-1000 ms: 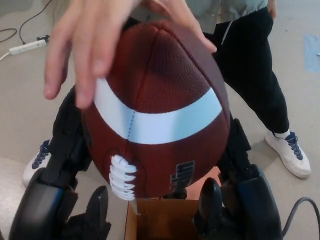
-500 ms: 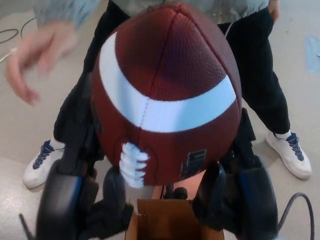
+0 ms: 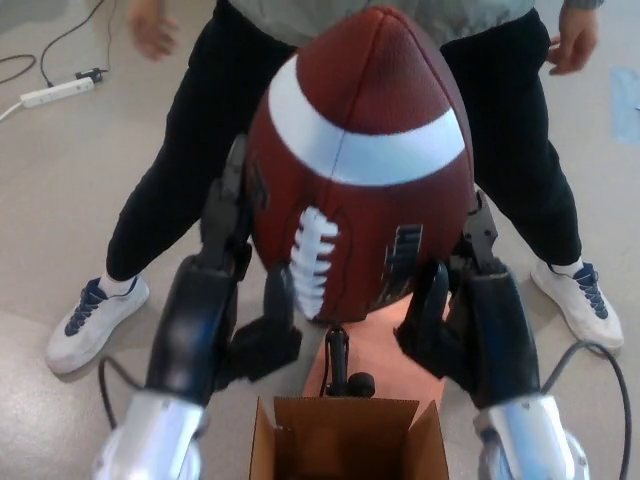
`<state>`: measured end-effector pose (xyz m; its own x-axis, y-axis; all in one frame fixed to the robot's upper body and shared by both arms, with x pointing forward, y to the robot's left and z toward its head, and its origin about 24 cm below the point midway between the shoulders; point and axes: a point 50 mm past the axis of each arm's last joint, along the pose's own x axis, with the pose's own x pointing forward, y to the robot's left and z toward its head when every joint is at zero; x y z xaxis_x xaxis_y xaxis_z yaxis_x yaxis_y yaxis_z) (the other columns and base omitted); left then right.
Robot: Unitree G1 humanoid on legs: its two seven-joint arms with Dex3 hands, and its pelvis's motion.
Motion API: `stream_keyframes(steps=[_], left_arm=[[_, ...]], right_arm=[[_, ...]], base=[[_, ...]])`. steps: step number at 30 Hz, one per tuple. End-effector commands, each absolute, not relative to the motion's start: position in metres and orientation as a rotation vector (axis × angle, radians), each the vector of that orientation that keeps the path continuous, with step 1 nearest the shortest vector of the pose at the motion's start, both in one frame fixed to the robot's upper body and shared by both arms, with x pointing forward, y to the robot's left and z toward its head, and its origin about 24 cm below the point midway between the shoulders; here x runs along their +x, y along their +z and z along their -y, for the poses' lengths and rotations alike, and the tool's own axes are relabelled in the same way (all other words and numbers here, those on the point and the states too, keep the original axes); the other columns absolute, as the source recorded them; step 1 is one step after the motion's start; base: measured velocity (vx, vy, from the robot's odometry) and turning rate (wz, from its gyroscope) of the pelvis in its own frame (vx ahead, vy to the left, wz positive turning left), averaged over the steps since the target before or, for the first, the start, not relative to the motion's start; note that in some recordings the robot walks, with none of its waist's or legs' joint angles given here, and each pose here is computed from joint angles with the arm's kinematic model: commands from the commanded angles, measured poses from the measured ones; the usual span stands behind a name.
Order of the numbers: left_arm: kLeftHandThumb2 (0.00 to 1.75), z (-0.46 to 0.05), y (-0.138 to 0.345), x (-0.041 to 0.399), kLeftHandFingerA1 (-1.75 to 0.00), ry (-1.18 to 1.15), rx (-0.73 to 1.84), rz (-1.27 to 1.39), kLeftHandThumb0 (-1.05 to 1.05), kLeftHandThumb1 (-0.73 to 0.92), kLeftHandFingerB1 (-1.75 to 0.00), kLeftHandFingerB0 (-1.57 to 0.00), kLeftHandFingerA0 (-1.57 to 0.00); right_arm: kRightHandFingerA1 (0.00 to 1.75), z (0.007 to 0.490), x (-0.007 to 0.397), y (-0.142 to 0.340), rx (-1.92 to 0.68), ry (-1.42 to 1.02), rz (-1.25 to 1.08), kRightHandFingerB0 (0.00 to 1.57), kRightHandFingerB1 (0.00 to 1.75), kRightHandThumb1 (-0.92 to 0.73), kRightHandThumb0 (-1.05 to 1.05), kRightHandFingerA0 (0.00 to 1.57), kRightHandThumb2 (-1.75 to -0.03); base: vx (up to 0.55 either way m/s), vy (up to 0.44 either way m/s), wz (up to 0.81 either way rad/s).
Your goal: Use both hands to pick up a football from a person and place it into a container beneath
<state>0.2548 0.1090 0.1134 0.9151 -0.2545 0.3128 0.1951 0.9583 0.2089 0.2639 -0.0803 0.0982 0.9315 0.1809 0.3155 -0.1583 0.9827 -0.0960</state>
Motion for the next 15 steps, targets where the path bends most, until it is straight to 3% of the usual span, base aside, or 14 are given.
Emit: stream_keyframes(steps=[1, 3, 4, 5, 6, 7, 15], left_arm=[[1.11, -0.090, 0.112, 0.285, -0.15, -0.362, 0.189, 0.306, -0.86, 0.84, -0.12, -0.06, -0.06], [1.11, -0.090, 0.111, 0.291, -0.16, -0.359, 0.187, 0.294, -0.87, 0.83, -0.12, -0.08, -0.08], [1.11, -0.090, 0.110, 0.294, -0.16, -0.358, 0.188, 0.285, -0.86, 0.83, -0.13, -0.08, -0.08], [1.11, -0.090, 0.109, 0.296, -0.16, -0.358, 0.188, 0.281, -0.86, 0.83, -0.13, -0.08, -0.08], [1.12, -0.091, 0.107, 0.301, -0.16, -0.356, 0.188, 0.264, -0.85, 0.84, -0.13, -0.05, -0.05], [1.13, -0.092, 0.105, 0.310, -0.19, -0.353, 0.177, 0.237, -0.83, 0.84, -0.13, -0.02, -0.03], [1.16, -0.095, 0.096, 0.335, -0.11, -0.357, 0.134, 0.163, -0.86, 0.88, -0.08, 0.00, 0.00]], right_arm=[[0.07, 0.072, 0.292, 0.104, -0.069, 0.284, 0.305, 0.00, 0.05, -0.92, -0.87, 0.00, -1.19], [0.07, 0.075, 0.297, 0.102, -0.063, 0.275, 0.297, 0.00, 0.06, -0.92, -0.86, 0.00, -1.19], [0.00, 0.076, 0.300, 0.101, -0.060, 0.271, 0.293, 0.00, 0.00, -0.92, -0.74, 0.00, -0.81], [0.00, 0.076, 0.301, 0.100, -0.057, 0.270, 0.292, 0.00, 0.00, -0.92, -0.74, 0.00, -0.81], [0.01, 0.078, 0.307, 0.098, -0.054, 0.266, 0.280, 0.00, 0.01, -0.84, -0.78, 0.00, -1.05], [0.00, 0.079, 0.316, 0.096, -0.058, 0.253, 0.252, 0.00, 0.00, -0.86, -0.81, 0.00, -1.09], [0.00, 0.087, 0.340, 0.090, -0.119, 0.207, 0.184, 0.00, 0.00, -0.88, -0.82, 0.00, -1.12]], base=[[0.00, 0.000, 0.00], [0.00, 0.000, 0.00], [0.00, 0.000, 0.00], [0.00, 0.000, 0.00], [0.00, 0.000, 0.00], [0.00, 0.000, 0.00], [0.00, 0.000, 0.00]])
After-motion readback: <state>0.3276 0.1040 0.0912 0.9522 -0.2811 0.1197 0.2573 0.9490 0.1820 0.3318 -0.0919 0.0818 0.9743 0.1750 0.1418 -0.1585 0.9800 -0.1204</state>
